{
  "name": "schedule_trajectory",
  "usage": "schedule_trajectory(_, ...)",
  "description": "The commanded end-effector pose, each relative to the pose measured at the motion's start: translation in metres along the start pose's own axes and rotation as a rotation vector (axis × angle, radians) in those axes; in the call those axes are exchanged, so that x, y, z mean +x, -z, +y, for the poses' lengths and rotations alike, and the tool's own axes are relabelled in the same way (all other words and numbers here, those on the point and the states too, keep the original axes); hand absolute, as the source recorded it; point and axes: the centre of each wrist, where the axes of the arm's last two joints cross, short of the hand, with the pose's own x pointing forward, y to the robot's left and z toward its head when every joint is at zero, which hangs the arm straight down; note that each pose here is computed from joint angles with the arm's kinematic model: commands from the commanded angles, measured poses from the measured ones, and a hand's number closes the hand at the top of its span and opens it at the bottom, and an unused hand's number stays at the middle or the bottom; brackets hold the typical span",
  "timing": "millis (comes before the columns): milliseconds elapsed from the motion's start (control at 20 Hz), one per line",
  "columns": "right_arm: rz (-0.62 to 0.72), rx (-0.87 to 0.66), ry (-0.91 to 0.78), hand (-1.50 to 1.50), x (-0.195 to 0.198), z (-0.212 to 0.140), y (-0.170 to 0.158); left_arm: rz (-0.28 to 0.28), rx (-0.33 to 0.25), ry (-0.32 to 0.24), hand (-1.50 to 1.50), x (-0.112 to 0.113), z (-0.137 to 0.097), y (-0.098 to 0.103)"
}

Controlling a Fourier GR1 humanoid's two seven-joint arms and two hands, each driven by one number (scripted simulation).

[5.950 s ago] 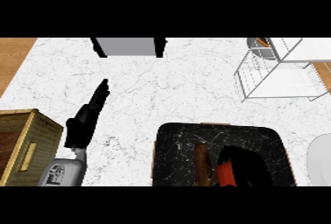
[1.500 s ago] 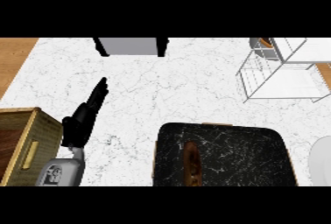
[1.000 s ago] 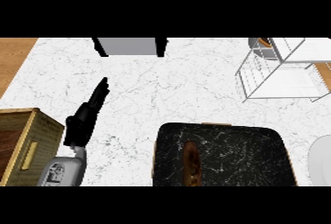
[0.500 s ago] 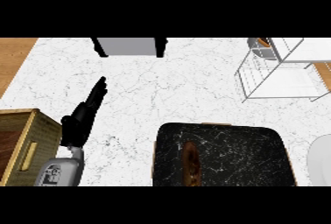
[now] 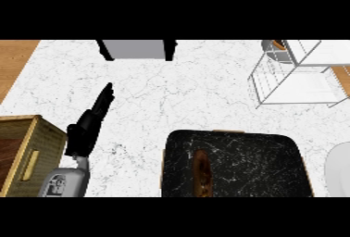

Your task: Pick the bell pepper from the tray and place it in the tiered shelf

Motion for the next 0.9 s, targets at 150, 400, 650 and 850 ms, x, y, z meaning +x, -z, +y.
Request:
schedule_trajectory(150,0.075,-0.179,0.222,-1.50,0.030,-0.057,0.027,0.015,-0.005,-0.006,0.00,-0.009,0.004,-0.003)
schedule_trajectory(400,0.196,-0.237,0.176,-1.50,0.019,-0.121,0.031,0.008,0.015,-0.010,0.00,0.005,0.002,-0.002)
schedule_trajectory(650,0.338,-0.169,0.075,-1.50,-0.009,-0.204,0.046,0.014,0.032,-0.010,0.00,-0.004,0.010,-0.002)
schedule_trajectory(850,0.326,-0.098,0.033,-1.50,-0.040,-0.259,0.030,0.018,0.047,0.004,0.00,-0.008,0.015,-0.008)
